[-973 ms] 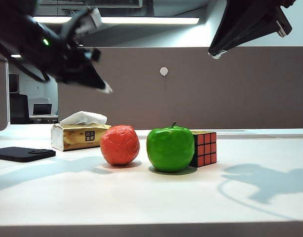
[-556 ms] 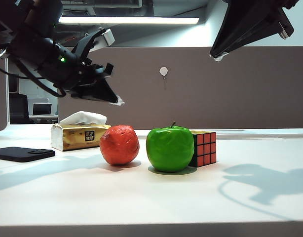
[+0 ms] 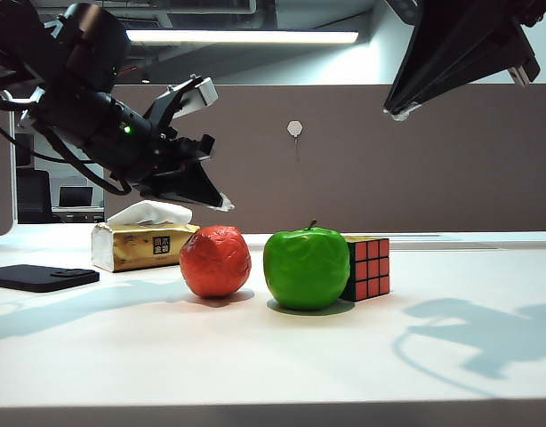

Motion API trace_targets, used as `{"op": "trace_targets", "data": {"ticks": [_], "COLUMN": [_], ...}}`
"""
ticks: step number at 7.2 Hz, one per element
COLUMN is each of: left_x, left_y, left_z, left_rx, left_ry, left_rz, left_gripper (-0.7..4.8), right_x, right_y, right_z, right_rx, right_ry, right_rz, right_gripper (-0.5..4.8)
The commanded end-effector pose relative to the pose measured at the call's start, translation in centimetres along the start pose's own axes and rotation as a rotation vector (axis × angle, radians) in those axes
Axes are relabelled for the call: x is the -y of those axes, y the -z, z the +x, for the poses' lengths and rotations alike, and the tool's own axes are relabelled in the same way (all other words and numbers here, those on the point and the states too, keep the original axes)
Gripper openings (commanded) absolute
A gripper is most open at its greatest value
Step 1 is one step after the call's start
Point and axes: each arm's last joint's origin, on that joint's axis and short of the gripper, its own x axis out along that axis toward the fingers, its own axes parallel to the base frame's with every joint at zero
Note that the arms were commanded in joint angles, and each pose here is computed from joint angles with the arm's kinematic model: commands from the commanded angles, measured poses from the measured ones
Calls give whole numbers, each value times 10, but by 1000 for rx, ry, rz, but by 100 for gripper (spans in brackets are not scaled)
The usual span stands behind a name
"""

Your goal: Move all the fruits on the tabletop near the face of the Rubik's cube that has the color most similar to each fruit.

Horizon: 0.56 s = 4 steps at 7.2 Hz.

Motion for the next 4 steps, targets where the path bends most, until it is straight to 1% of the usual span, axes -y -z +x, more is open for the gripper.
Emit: {"op": "trace_targets", "data": {"ticks": [1,2,3,4], "left_x": [4,5,6,8], "left_y": [13,14,17,22], "left_z": [0,0,0,-2], "left_rx": [-128,-130,-158,-211], "left_ry": [80,93,110,133], "left_rz": [-82,-85,-98,-123], "left_gripper": [-5,-5,-5,-5], "right_x": [-2,-2,-2,-1], "right_y": [0,0,0,-1], "right_z": [-1,-1,-1,-1], "right_rx": [2,1,2,7], "right_ry": [-19,-19,-19,-14], "right_rz": [-3,-3,-3,-6], "right_gripper": [-1,-1,-1,-1]}}
